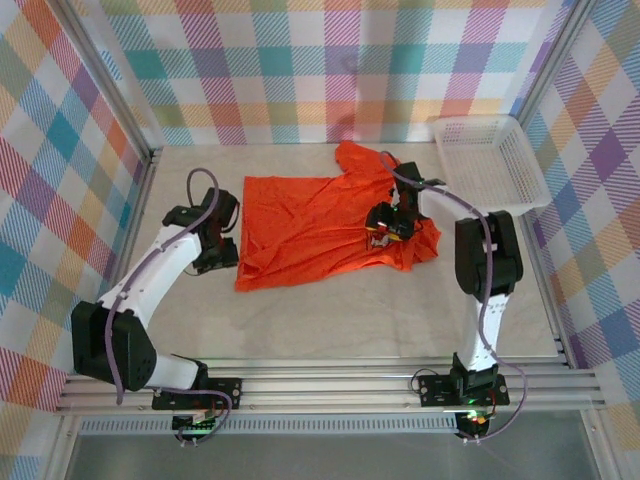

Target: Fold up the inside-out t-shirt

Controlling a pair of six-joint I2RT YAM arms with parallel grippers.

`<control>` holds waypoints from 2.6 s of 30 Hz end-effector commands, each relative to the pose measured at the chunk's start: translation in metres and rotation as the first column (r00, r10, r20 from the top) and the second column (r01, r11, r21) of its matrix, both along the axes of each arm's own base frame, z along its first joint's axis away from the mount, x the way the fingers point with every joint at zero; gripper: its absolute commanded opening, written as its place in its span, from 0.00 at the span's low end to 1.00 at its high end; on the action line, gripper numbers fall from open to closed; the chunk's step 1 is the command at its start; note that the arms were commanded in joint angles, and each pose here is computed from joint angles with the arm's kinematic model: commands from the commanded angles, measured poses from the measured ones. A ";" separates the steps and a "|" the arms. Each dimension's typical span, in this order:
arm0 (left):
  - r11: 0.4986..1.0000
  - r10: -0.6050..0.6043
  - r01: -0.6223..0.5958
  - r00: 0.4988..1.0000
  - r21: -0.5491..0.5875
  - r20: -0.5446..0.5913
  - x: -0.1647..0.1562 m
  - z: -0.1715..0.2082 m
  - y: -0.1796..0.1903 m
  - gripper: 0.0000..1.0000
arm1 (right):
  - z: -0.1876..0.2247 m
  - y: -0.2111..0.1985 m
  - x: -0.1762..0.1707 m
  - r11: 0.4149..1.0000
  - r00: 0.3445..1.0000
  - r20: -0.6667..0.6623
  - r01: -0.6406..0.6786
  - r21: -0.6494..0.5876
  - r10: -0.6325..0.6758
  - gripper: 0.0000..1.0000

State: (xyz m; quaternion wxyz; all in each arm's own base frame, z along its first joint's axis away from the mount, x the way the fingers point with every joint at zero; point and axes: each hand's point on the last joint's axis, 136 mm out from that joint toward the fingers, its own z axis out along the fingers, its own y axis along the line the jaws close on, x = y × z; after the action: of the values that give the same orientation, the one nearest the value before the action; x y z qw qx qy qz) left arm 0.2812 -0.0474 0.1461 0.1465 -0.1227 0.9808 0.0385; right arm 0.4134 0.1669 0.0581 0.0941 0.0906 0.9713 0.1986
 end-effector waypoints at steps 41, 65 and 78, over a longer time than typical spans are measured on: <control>0.809 0.299 -0.302 0.950 -0.504 -0.089 0.234 -0.143 -0.027 0.21 | -0.011 -0.053 -0.111 0.993 0.995 -0.079 0.060 -0.100 -0.068 0.00; 0.846 0.349 -0.287 0.935 -0.449 0.062 0.243 -0.070 0.024 0.31 | 0.002 -0.039 -0.277 0.974 0.981 -0.146 0.154 0.168 -0.130 0.50; 0.931 0.117 -0.079 0.989 -0.357 0.086 0.138 -0.022 -0.032 0.36 | 0.046 0.026 -0.076 0.988 0.996 0.075 0.045 0.148 -0.056 0.49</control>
State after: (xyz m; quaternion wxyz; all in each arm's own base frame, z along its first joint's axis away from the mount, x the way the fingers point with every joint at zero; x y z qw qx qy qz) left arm 0.4554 -0.0886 0.1481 0.2180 -0.1999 0.9421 -0.1582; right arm 0.2959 0.1781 0.1045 0.1003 0.1429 0.9477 0.2671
